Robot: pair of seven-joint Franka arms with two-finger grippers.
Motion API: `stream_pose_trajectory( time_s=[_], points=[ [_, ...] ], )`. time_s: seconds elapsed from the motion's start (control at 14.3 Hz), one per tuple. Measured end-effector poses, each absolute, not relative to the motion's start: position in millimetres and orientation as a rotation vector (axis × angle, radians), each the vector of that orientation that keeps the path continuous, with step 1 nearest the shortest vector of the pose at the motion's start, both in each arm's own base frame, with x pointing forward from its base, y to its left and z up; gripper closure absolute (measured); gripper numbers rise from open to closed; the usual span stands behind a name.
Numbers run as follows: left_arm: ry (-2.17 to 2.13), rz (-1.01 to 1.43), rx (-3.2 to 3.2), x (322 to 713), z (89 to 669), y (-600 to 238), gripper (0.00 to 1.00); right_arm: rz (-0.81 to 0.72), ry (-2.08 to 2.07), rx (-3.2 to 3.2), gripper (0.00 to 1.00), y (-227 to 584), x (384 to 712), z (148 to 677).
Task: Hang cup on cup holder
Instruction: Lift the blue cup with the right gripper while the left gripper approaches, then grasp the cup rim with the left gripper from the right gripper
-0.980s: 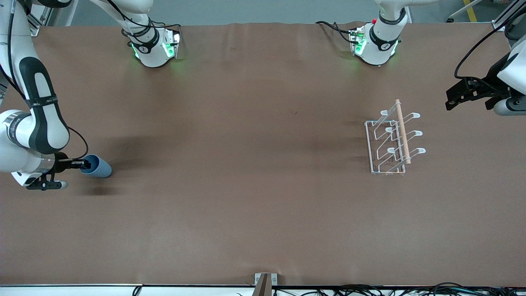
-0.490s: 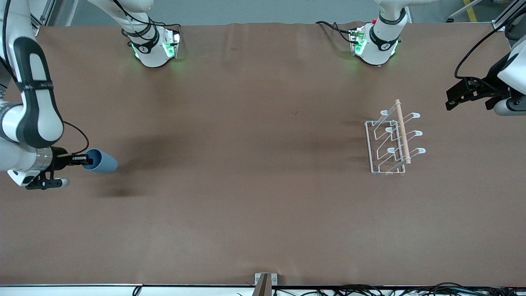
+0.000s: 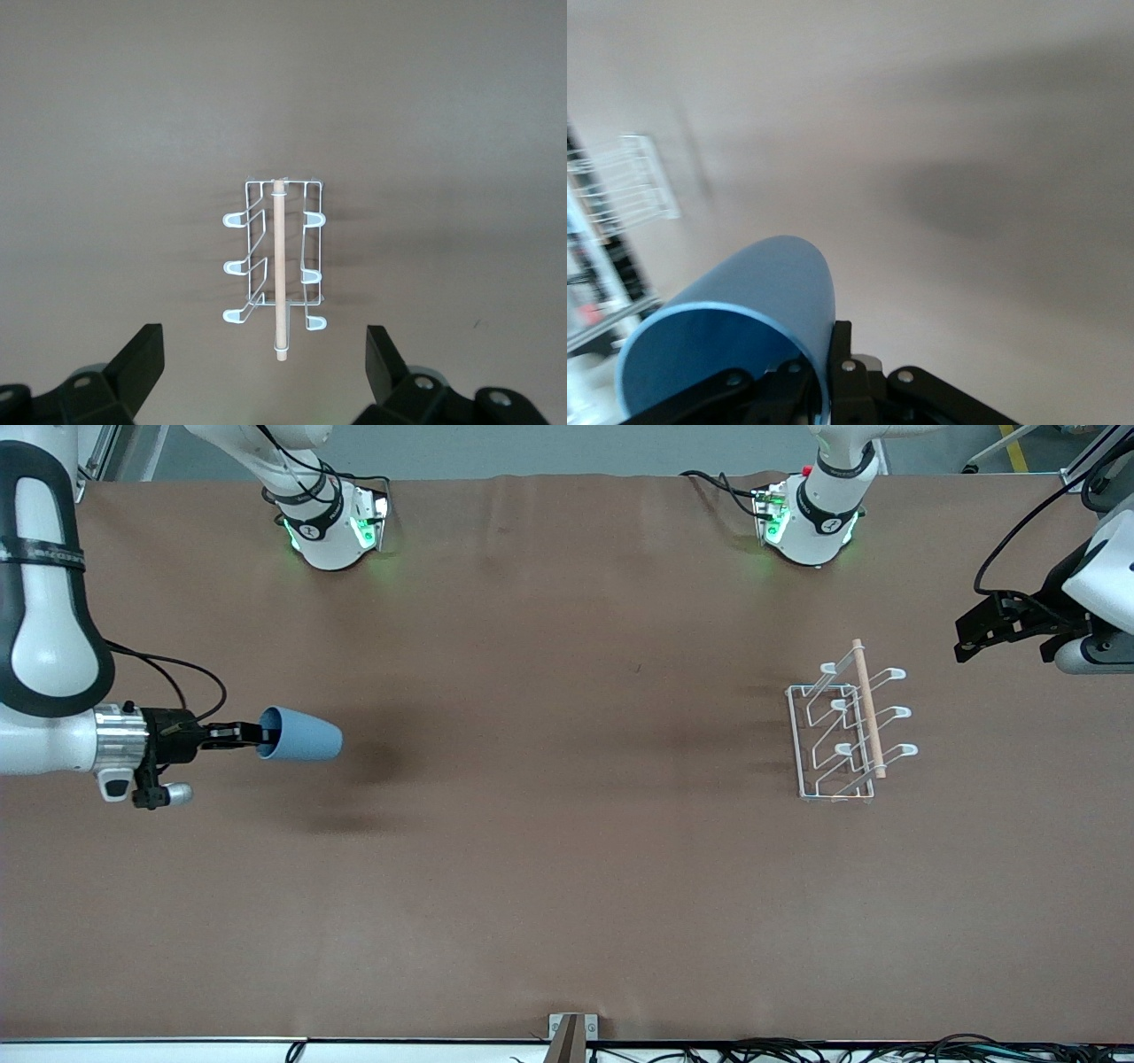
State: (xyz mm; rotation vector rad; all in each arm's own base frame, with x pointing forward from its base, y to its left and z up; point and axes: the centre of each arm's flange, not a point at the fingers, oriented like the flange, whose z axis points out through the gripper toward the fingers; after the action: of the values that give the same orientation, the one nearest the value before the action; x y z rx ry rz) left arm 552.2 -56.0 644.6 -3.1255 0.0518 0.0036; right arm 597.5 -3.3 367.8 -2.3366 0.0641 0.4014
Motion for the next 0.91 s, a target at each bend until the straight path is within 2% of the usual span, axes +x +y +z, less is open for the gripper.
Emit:
stream_pose_trajectory(
  time_s=[0.42,0.91],
  points=[
    [0.261,0.041,-3.167,550.9,628.5,-131.7,0.00,0.421,0.022,-2.061,0.95,113.6,593.4,372.5],
    [0.748,-0.204,-3.170,517.7,630.4,-301.8,0.00,0.459,0.029,-1.778,0.95,217.4,581.9,380.3]
  ],
)
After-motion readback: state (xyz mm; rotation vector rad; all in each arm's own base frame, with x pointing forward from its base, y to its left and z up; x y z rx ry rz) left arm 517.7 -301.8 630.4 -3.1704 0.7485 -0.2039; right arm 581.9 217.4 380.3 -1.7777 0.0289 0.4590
